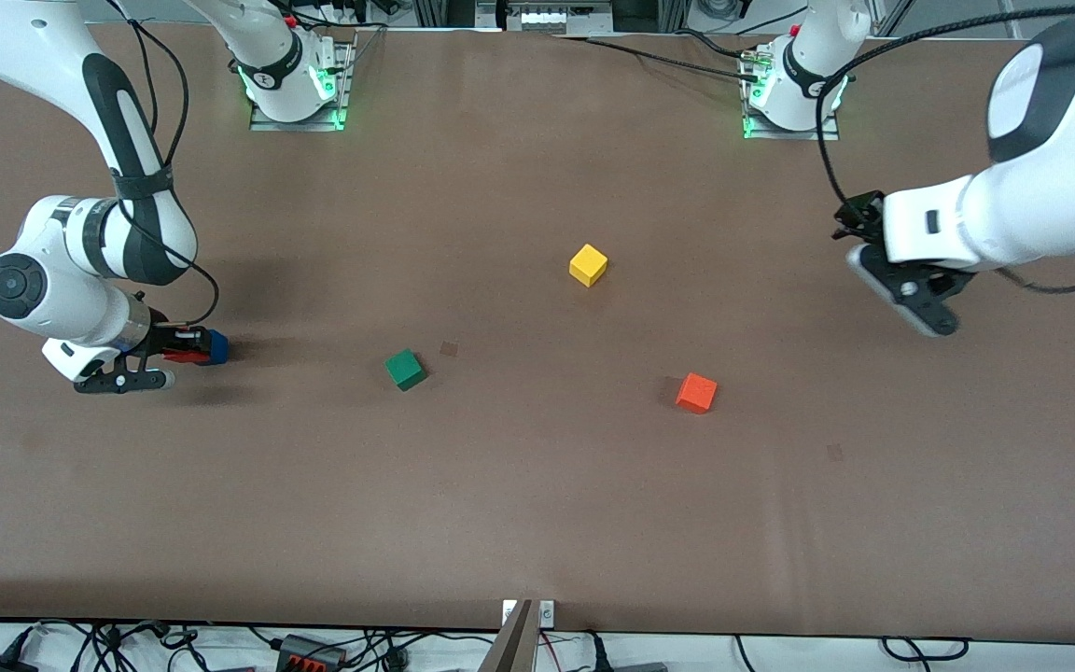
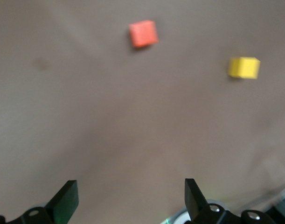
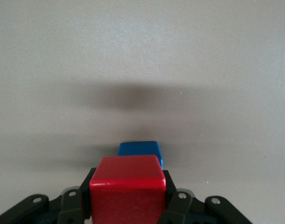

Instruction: Pass red block to right arm, stack on blue

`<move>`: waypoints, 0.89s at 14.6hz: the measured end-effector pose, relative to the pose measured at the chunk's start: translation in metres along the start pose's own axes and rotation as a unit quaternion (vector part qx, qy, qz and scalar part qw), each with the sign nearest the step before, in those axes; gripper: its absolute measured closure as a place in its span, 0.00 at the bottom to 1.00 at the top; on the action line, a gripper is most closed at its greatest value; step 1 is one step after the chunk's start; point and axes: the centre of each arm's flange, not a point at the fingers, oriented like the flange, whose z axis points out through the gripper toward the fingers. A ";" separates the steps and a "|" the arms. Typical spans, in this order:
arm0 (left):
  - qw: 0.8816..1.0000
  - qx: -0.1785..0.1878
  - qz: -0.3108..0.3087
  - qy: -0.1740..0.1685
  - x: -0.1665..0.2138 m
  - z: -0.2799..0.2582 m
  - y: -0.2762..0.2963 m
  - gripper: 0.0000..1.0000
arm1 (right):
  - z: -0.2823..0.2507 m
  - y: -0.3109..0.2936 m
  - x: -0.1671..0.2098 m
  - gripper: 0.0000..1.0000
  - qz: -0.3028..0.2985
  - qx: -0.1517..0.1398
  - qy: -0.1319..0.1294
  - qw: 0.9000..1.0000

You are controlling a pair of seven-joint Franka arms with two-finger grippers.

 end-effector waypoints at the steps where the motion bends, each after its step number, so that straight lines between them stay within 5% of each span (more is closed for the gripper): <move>1: 0.999 0.012 -0.033 0.012 -0.011 -0.008 0.004 0.00 | 0.001 0.000 -0.001 0.44 0.000 -0.001 -0.001 1.000; 5: 0.988 0.030 -0.145 0.048 -0.042 -0.030 0.009 0.00 | 0.006 0.003 -0.005 0.44 0.001 -0.006 -0.008 1.000; 9: 0.964 0.028 -0.254 0.069 -0.054 -0.037 -0.009 0.00 | 0.008 0.006 -0.007 0.44 0.005 -0.016 -0.011 1.000; 13: 0.949 0.046 -0.299 0.090 -0.066 -0.059 -0.021 0.00 | 0.010 0.006 -0.008 0.44 0.009 -0.016 -0.013 1.000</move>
